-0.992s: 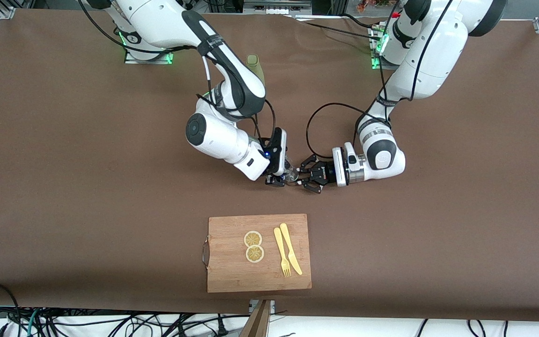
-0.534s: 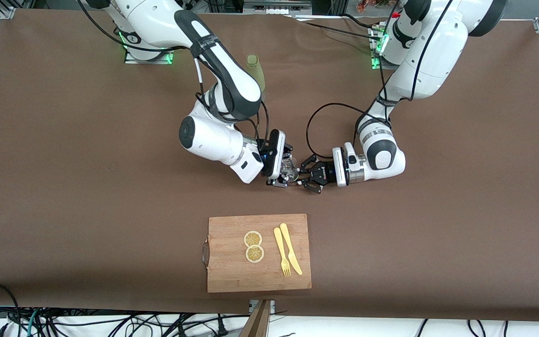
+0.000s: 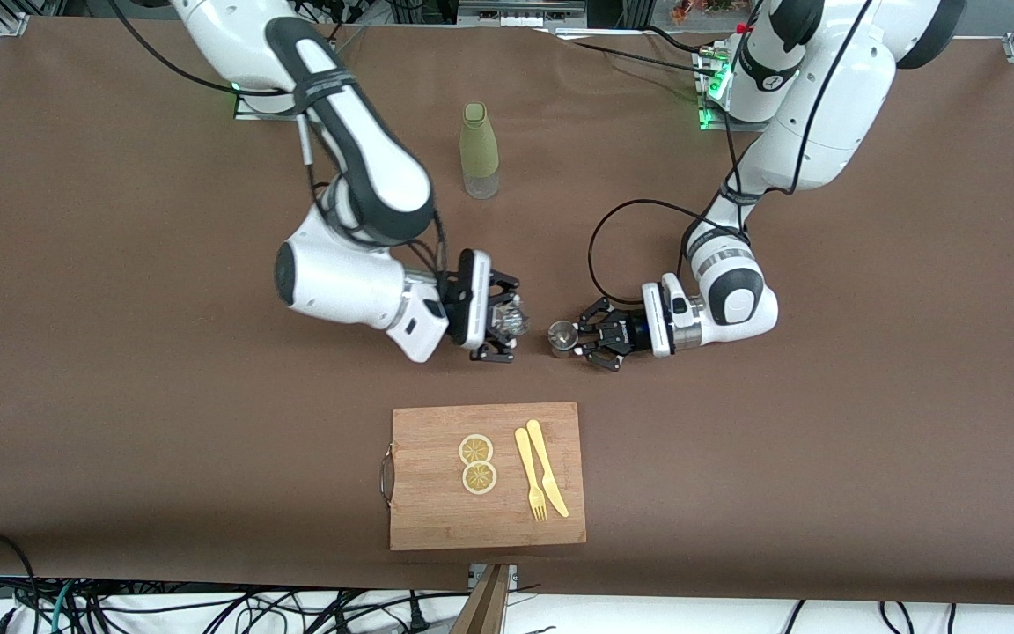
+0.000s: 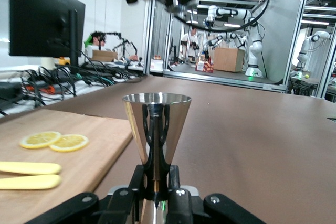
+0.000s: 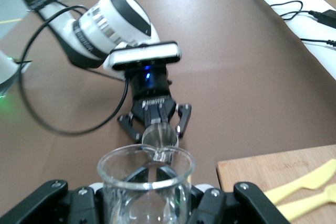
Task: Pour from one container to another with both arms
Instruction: 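Carry the glass cup and jigger back toward their starting spots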
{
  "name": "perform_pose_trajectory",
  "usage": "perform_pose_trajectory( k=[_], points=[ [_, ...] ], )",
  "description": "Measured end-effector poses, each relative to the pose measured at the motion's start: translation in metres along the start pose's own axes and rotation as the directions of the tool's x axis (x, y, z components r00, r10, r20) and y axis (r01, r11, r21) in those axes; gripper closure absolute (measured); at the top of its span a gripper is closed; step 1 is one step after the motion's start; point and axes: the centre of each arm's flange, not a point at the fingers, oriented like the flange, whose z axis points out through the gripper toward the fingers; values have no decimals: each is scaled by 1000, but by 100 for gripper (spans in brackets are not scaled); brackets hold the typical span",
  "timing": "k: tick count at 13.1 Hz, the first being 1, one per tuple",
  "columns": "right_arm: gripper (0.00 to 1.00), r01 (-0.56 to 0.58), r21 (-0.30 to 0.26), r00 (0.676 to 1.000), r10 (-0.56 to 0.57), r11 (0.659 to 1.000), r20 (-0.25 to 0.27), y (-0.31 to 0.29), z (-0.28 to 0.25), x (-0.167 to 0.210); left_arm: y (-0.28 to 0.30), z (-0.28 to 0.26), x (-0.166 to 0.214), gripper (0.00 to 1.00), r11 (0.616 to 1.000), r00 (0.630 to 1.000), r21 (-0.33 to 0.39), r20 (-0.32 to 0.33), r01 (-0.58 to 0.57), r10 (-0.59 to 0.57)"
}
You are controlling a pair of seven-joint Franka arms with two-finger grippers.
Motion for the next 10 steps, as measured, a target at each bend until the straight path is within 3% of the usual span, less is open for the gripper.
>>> perform_pose_trajectory(
  k=[4,7,10],
  points=[
    [88,80,124,993,-69,989,-98,34,-77,-67,-17,-61,-5,79,998,998,-48,-46,-40,38],
    [88,121,172,982,-93,978,-166,47,-131,-124,-30,-148,-16,79,991,997,-114,-33,-75,71],
    [88,155,206,965,-103,966,-241,49,-165,-195,-31,-242,-31,79,981,990,-133,-19,-140,139]
  ],
)
